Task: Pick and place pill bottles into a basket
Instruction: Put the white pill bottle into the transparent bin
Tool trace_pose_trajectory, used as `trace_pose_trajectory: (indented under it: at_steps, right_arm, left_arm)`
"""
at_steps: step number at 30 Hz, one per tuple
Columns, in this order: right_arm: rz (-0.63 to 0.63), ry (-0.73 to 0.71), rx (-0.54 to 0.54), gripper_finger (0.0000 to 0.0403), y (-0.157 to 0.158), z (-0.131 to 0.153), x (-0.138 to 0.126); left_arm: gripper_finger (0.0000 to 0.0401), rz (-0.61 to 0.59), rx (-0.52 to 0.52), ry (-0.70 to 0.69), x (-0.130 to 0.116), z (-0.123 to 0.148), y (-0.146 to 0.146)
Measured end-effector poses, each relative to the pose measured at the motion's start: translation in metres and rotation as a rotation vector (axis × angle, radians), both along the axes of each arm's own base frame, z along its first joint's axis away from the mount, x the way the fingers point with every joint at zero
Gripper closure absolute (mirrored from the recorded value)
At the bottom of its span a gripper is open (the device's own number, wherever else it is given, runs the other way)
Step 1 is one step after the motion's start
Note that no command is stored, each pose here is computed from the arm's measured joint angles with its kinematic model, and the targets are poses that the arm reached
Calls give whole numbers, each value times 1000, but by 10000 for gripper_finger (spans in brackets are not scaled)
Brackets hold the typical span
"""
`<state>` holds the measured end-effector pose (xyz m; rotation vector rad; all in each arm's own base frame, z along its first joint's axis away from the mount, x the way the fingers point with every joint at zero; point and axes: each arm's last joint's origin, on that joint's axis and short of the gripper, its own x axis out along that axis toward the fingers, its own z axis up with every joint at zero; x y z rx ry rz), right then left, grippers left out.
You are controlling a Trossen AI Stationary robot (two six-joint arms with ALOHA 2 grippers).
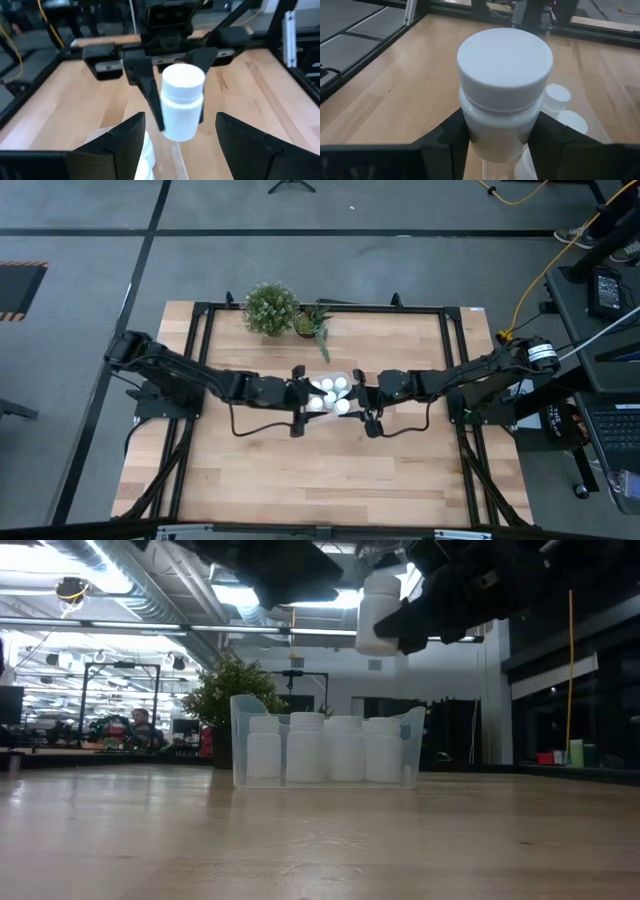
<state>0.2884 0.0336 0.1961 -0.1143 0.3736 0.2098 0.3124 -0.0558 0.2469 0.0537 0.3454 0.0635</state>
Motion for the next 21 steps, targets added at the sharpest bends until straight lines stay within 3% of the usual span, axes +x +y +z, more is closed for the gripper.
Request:
trace_pose_trajectory:
  at_steps: [10, 21]
  right_arm:
    - [0, 4, 0, 245, 0, 0, 0]
    - [1, -55, 7, 244, 1, 5, 2]
  left_arm:
    - [166, -43, -23, 49, 27, 11, -7]
    - [166, -4, -50, 58, 29, 11, -7]
